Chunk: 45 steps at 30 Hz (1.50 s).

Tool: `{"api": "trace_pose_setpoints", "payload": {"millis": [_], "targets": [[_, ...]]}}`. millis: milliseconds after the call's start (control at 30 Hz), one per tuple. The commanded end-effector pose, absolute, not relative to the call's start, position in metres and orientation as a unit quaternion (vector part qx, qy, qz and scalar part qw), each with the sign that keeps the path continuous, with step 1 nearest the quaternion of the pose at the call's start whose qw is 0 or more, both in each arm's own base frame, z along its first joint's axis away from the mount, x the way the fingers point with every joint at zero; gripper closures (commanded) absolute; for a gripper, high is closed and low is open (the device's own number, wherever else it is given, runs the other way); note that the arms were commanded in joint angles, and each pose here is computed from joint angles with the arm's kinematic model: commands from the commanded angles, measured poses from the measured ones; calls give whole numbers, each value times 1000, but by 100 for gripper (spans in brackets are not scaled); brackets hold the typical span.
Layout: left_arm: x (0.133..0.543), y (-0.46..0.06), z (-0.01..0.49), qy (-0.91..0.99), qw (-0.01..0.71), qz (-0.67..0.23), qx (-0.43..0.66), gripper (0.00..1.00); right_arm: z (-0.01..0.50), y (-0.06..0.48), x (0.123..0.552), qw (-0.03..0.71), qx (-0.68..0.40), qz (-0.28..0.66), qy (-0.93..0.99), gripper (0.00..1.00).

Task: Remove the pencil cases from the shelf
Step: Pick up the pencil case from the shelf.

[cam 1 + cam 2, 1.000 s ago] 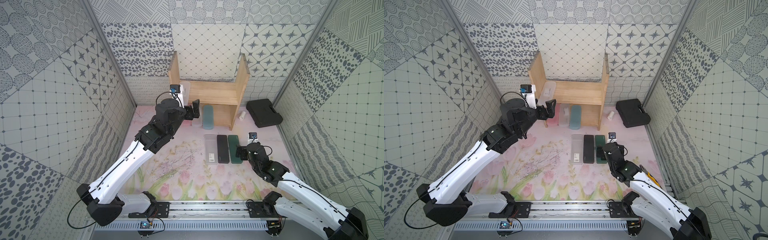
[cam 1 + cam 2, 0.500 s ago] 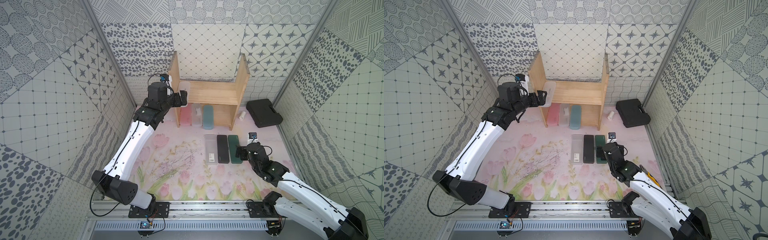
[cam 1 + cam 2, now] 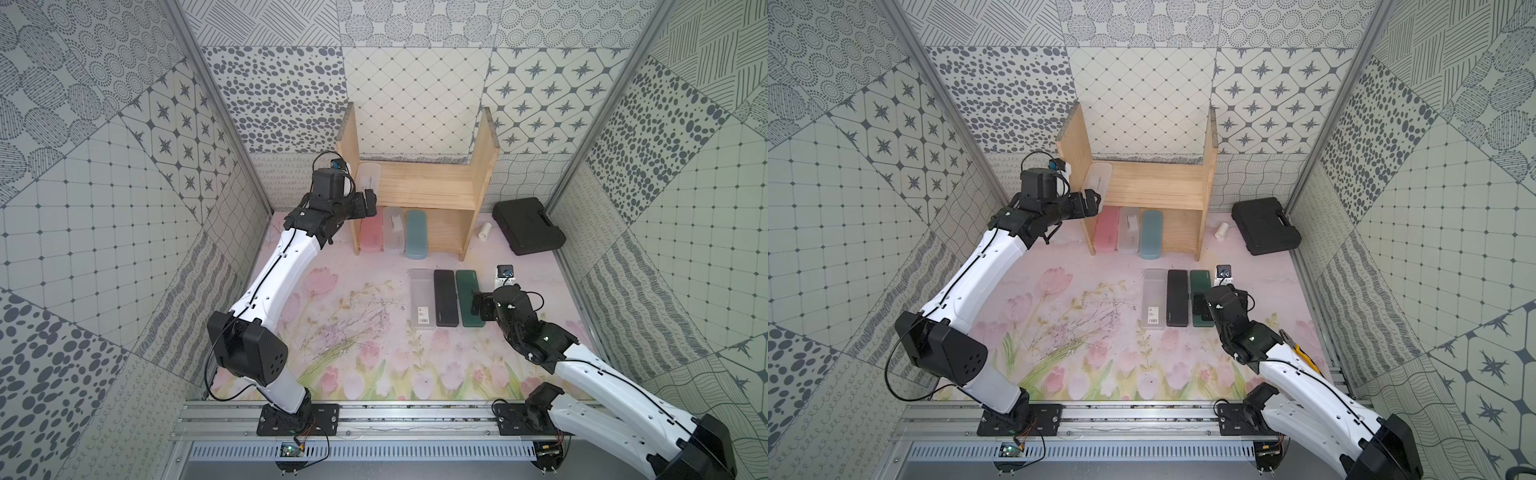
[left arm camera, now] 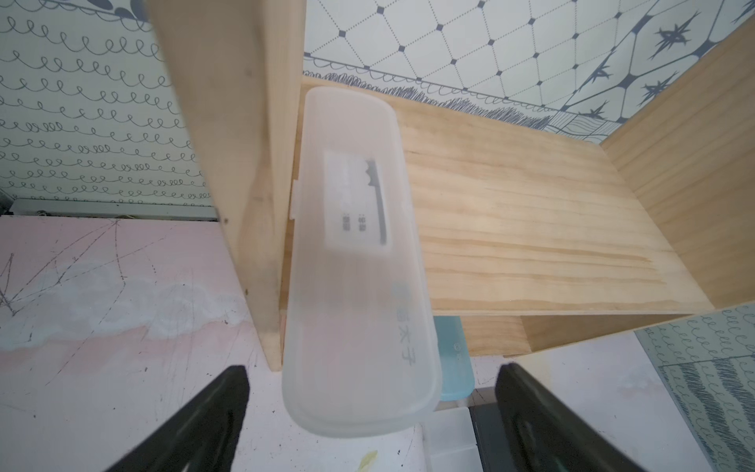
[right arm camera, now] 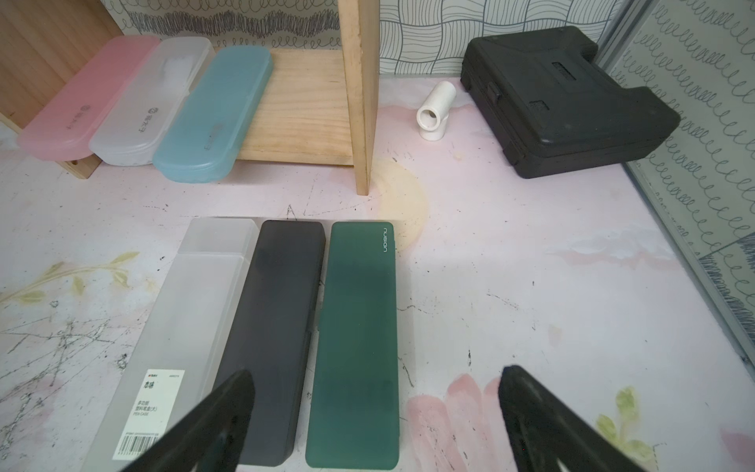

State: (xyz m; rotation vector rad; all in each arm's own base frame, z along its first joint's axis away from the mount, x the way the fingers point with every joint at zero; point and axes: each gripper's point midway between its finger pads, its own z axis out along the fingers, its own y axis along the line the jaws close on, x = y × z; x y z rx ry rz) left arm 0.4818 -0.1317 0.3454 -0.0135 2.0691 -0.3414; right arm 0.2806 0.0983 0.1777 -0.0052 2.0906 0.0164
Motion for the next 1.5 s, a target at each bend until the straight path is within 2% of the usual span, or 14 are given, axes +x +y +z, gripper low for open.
{"api": "trace_pose_setpoints", "payload": {"millis": [0,433,1100,1400,1467], "targets": [[490,-124,335,860,496,-116,-8,1,180,101,285,510,2,15,860,2],[496,-134,314,872,484,-74,14,5,178,101,285,508,2,12,862,2],[499,-141,315,871,490,15,42,12,178,102,286,507,1,13,862,2],[498,-140,316,869,492,19,42,21,177,102,286,506,0,13,862,2],[497,-140,318,868,494,18,42,25,178,101,286,507,1,13,862,2]]}}
